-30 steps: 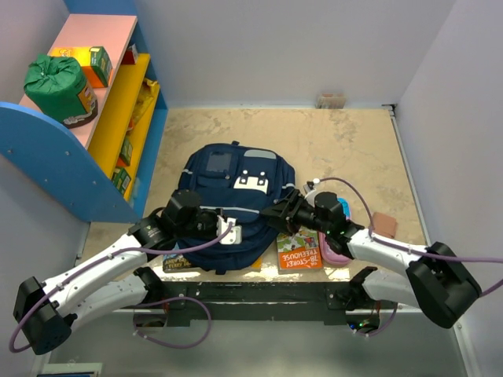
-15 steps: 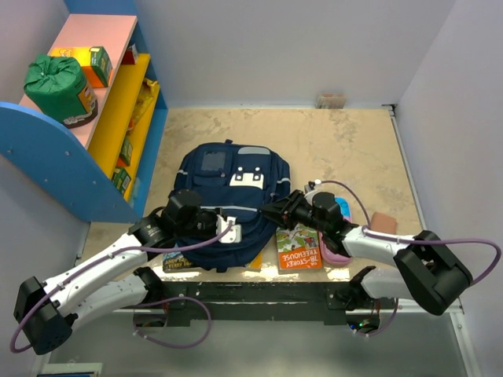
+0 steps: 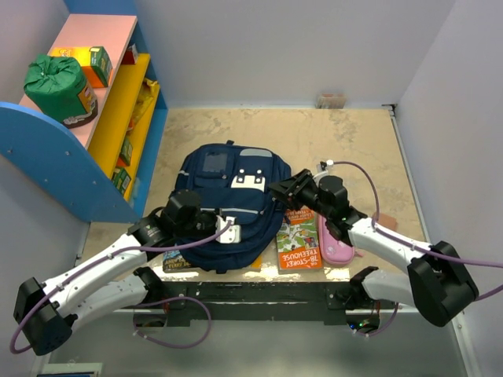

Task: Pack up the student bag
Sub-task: Unzip the student bag at the center of the board.

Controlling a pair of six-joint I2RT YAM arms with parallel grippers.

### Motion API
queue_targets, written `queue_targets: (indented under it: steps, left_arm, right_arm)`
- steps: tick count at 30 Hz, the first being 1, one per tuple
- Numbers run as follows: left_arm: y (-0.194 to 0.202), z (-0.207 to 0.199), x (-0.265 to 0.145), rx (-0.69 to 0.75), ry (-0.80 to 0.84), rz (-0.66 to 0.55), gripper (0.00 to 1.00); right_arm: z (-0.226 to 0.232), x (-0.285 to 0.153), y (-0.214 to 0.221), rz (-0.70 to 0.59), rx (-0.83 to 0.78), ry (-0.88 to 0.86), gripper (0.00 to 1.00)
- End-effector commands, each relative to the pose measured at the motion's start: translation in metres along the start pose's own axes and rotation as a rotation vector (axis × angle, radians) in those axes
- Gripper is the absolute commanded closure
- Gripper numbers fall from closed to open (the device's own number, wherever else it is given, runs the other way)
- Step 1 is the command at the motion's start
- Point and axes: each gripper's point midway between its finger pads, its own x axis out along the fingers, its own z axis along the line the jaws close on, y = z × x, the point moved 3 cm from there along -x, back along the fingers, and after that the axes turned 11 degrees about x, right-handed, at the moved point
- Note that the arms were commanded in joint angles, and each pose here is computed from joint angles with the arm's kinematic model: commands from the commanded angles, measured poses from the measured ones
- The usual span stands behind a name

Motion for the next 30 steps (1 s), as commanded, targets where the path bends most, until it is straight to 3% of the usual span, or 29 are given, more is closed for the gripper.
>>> queue_targets:
  steps: [1, 11, 30]
  left_arm:
    - [-0.026, 0.009, -0.004, 0.025, -0.022, -0.123, 1.00]
    - [-0.022, 0.005, 0.000, 0.044, -0.015, -0.125, 1.00]
    - [-0.025, 0.006, 0.003, 0.050, -0.009, -0.139, 1.00]
  right_arm:
    - [-0.010, 0.005, -0.001, 0.005, -0.032, 0.053, 0.60]
    - [-0.025, -0.018, 0.011, 0.055, 0.019, 0.103, 0.52]
    - [-0.036, -0.003, 0.031, 0.151, 0.098, 0.102, 0.53]
